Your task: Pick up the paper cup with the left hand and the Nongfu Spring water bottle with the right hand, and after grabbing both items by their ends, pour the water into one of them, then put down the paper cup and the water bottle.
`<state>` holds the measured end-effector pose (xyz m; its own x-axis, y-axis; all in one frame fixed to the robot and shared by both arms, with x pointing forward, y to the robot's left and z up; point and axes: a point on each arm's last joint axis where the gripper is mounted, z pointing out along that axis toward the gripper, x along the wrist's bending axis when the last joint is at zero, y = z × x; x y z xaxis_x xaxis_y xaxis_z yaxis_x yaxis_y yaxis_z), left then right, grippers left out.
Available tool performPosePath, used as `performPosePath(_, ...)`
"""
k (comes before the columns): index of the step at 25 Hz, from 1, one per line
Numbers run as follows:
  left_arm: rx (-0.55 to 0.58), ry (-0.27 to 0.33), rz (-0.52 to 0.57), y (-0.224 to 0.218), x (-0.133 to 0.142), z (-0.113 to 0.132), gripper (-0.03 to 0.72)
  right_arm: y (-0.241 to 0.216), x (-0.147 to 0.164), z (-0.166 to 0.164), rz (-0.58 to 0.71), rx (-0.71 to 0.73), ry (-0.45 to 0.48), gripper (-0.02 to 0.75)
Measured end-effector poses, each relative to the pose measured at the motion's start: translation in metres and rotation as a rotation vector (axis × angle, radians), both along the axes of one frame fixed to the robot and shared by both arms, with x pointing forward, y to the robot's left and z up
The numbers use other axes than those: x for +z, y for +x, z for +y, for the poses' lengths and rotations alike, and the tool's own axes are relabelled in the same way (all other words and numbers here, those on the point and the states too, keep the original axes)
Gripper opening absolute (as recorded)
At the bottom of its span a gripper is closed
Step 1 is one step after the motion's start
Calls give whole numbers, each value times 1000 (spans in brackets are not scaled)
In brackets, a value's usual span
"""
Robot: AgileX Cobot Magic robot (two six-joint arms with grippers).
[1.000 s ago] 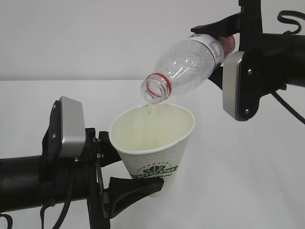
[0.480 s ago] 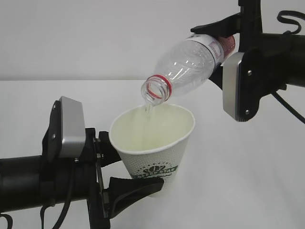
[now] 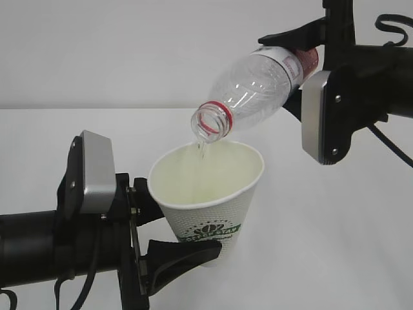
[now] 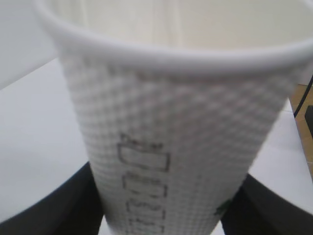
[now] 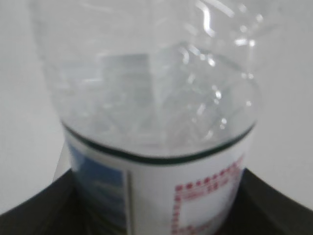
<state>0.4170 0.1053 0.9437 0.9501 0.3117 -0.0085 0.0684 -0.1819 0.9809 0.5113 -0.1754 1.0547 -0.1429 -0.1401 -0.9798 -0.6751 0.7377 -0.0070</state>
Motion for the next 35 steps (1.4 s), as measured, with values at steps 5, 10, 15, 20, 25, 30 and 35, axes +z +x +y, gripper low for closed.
performPosePath(5, 0, 0, 0, 0, 0, 0, 477, 0, 0, 0, 0, 0, 0, 510)
performPosePath(10, -1, -2, 0, 0, 0, 0, 476, 0, 0, 0, 0, 0, 0, 510)
performPosePath(15, -1, -4, -1, 0, 0, 0, 475, 0, 0, 0, 0, 0, 0, 510)
performPosePath(20, -1, -4, -1, 0, 0, 0, 475, 0, 0, 0, 0, 0, 0, 510)
performPosePath(25, -2, -5, -1, 0, 0, 0, 475, 0, 0, 0, 0, 0, 0, 510)
performPosePath(30, -2, -5, -1, 0, 0, 0, 475, 0, 0, 0, 0, 0, 0, 510)
performPosePath(35, -2, -5, -1, 0, 0, 0, 475, 0, 0, 0, -1, 0, -2, 510)
